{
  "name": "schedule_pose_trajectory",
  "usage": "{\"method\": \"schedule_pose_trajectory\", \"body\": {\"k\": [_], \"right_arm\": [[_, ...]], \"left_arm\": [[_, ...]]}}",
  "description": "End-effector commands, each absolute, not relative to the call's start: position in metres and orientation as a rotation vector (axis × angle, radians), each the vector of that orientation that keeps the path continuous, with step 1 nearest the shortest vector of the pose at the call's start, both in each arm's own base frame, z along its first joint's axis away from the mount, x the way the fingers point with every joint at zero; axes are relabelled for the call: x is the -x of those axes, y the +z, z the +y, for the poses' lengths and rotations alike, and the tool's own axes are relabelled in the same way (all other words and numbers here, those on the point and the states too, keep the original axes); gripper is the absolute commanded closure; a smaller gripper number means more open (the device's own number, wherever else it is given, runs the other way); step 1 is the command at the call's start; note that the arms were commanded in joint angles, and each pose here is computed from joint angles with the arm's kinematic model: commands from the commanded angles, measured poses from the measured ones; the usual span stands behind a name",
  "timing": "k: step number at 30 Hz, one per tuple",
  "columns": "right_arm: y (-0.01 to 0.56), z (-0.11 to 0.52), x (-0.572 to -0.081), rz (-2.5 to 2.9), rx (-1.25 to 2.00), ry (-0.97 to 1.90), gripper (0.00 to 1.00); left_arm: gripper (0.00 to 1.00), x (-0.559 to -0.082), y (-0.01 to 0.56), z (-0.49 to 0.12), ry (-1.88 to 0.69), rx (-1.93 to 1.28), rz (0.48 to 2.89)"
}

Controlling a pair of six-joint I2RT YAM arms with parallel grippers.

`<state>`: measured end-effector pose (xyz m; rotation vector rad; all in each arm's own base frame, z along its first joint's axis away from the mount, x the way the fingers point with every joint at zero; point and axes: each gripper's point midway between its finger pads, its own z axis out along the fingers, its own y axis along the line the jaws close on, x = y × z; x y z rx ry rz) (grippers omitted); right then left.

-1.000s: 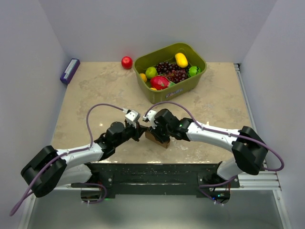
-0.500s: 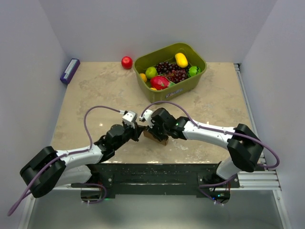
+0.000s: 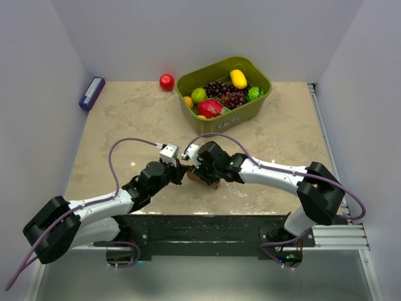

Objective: Fold the paper box

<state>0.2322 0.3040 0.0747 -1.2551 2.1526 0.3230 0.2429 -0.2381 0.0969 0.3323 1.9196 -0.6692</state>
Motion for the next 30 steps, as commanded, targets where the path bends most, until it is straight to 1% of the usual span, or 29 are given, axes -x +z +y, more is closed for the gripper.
{"method": "schedule_pose_trajectory", "body": {"k": [1, 5, 9, 16, 20, 24, 27, 28, 30], "right_arm": [[0.067, 0.288, -0.259, 2.157, 1.177, 0.181, 0.73], [0.064, 0.287, -0.257, 2.164, 1.185, 0.184, 0.73], [0.063, 0.287, -0.256, 2.165, 1.188, 0.187, 0.73], [0.064, 0.287, -0.255, 2.169, 1.177, 0.194, 0.73], [0.066, 0.286, -0.255, 2.185, 1.138, 0.198, 0.69], [0.072, 0.287, -0.253, 2.22, 1.069, 0.22, 0.61], [0.081, 0.288, -0.252, 2.217, 1.034, 0.247, 0.5], [0.082, 0.287, -0.251, 2.218, 1.034, 0.25, 0.42], [0.092, 0.29, -0.25, 2.221, 0.984, 0.286, 0.36]], "left_arm": [[1.0, -0.222, 0.1, -0.251, -0.759, -0.391, 2.0], [1.0, -0.224, 0.111, -0.257, -0.79, -0.378, 1.989], [1.0, -0.223, 0.102, -0.258, -0.78, -0.388, 2.025], [1.0, -0.229, 0.071, -0.234, -0.604, -0.356, 2.102], [1.0, -0.23, 0.063, -0.226, -0.544, -0.362, 2.133], [1.0, -0.232, 0.066, -0.227, -0.526, -0.368, 2.133], [1.0, -0.234, 0.069, -0.228, -0.504, -0.368, 2.14], [1.0, -0.235, 0.071, -0.228, -0.499, -0.369, 2.14], [1.0, -0.237, 0.072, -0.23, -0.487, -0.376, 2.15]]}}
